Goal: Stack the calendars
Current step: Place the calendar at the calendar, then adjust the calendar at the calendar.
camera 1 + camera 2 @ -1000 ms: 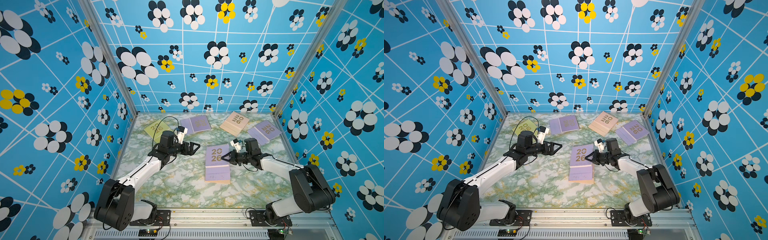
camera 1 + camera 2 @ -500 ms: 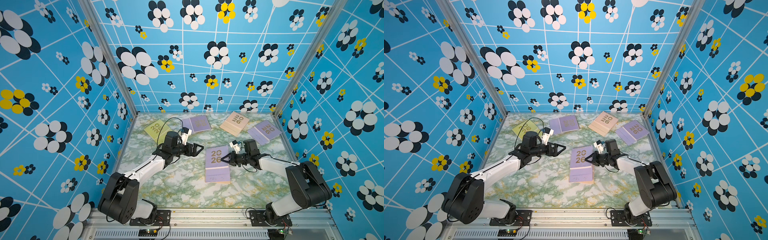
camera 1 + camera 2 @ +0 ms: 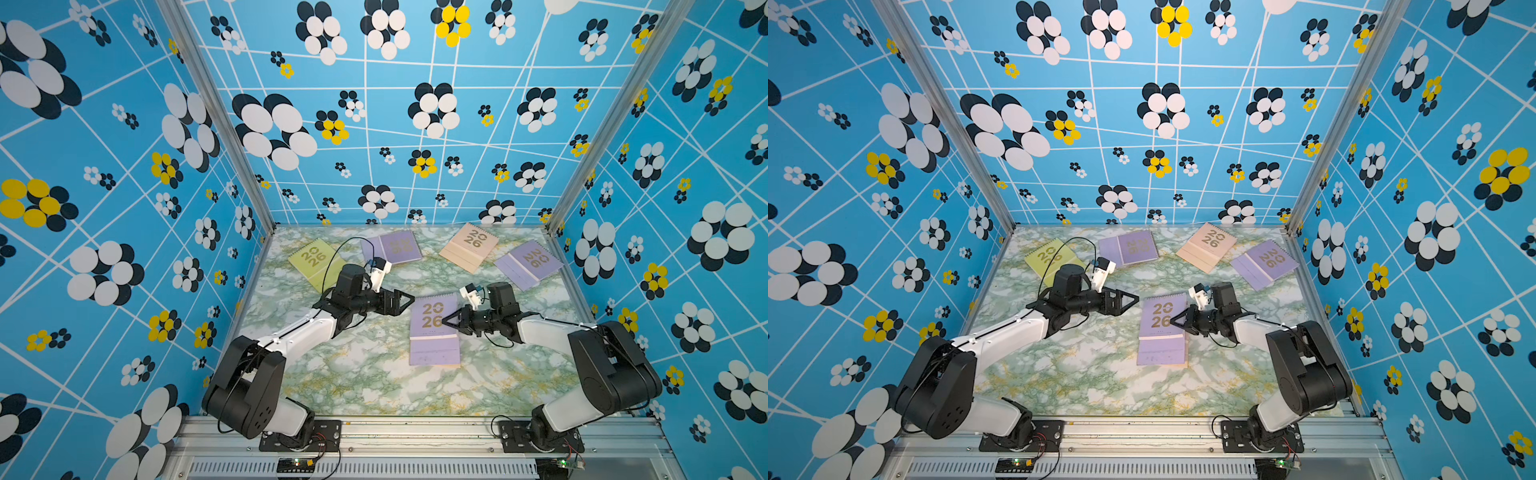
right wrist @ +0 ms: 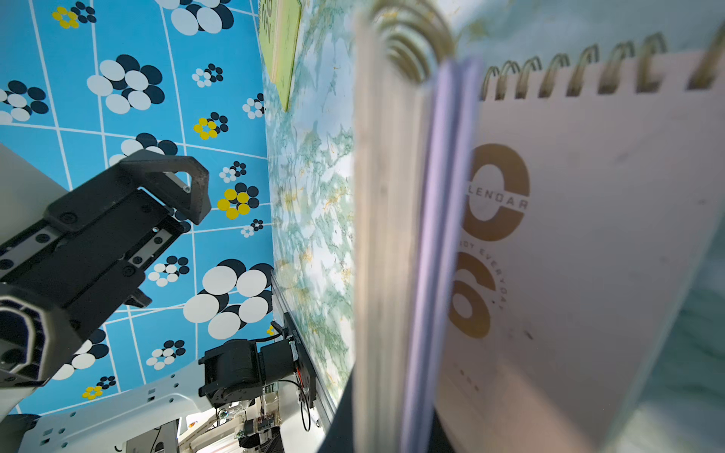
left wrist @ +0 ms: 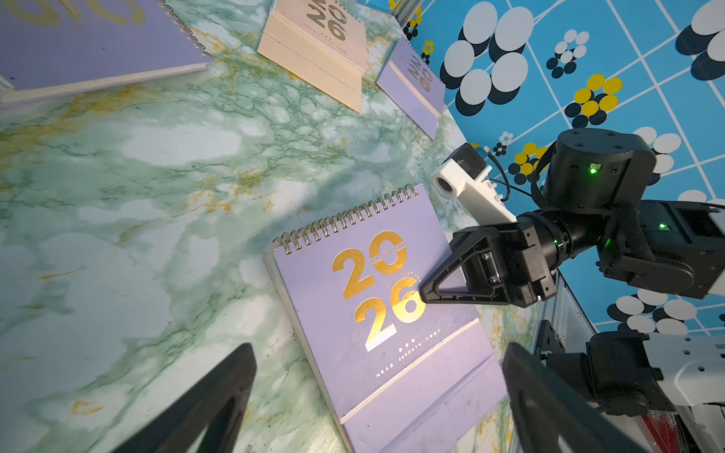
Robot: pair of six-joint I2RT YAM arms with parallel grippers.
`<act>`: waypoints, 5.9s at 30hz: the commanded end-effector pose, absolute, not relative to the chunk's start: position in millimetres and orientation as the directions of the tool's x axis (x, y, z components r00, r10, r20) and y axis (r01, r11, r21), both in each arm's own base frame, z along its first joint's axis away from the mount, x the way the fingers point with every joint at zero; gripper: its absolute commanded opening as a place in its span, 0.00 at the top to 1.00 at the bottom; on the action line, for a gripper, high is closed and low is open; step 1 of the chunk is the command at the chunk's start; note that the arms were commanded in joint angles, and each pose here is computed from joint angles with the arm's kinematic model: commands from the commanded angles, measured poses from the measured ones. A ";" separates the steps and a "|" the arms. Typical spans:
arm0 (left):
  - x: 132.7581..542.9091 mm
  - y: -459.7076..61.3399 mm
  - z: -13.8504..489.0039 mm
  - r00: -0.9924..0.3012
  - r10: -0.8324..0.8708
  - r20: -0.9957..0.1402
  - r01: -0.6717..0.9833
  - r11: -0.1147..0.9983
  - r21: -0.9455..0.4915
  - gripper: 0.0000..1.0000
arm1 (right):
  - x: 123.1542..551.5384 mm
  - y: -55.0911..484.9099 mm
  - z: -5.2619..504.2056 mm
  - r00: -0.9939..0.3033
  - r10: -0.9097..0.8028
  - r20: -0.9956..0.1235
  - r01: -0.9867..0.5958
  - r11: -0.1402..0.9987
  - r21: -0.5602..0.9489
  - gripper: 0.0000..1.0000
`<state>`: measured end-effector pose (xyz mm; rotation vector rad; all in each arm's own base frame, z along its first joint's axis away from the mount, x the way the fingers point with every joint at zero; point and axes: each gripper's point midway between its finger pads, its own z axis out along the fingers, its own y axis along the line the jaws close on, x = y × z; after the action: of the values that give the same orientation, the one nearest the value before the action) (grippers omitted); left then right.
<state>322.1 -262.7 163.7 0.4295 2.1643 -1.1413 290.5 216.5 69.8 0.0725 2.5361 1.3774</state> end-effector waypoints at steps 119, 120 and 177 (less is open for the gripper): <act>319.7 -314.8 89.7 -0.812 0.015 -0.583 0.417 0.712 -0.564 0.00 | 280.3 154.6 29.4 -0.974 0.174 -0.144 0.096 0.896 0.433 0.20; 320.8 -312.7 88.0 -0.813 0.021 -0.582 0.412 0.726 -0.550 0.01 | 281.1 155.9 29.7 -0.974 0.173 -0.146 0.095 0.898 0.429 0.20; 325.9 -330.6 60.8 -0.859 -0.046 -0.509 0.343 0.687 -0.641 0.01 | 305.2 207.7 34.9 -0.982 0.054 -0.180 -0.020 0.922 0.387 0.18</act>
<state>327.2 -325.5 61.0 0.2166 2.4096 -1.0266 303.4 202.2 34.1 0.0289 2.8844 0.5878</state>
